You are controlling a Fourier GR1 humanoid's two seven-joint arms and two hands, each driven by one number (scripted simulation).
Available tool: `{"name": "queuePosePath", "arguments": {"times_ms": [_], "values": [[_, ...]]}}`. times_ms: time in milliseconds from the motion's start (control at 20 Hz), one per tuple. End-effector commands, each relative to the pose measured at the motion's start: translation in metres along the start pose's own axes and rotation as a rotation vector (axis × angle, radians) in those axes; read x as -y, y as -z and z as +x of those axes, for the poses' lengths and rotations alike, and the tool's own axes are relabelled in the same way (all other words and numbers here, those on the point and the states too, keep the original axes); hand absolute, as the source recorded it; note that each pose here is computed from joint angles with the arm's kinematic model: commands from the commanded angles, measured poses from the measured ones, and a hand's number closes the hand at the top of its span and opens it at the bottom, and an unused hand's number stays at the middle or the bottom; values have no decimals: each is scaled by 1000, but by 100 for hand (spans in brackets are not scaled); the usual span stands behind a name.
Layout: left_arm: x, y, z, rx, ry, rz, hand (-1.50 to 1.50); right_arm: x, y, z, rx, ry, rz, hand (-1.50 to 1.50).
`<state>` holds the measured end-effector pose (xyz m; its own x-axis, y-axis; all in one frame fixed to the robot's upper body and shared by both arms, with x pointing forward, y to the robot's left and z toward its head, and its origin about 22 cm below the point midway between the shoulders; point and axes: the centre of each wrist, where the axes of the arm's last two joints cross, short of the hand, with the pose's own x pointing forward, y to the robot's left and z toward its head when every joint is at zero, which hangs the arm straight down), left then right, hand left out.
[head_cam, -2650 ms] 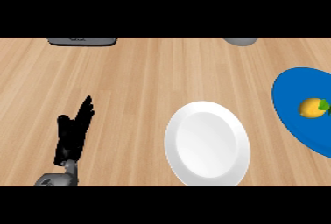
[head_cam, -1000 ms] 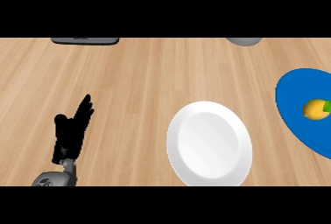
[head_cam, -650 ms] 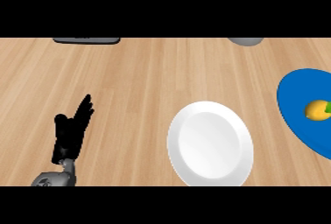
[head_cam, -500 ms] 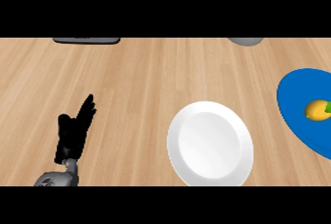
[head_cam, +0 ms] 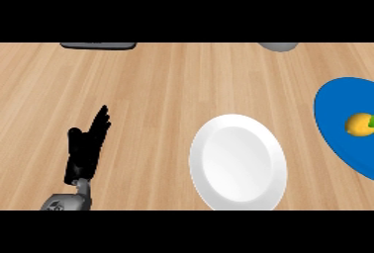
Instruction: Pick the lemon from the plate and place it in the plate
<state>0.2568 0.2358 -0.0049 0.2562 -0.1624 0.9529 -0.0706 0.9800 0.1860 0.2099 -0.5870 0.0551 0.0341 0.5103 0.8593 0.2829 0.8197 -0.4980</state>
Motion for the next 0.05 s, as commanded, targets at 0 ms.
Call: {"name": "queuePosePath", "arguments": {"times_ms": [0], "values": [[7,2,3,1,-3,-10,0,-6,-1,-4,6,-2,12,-150]]}}
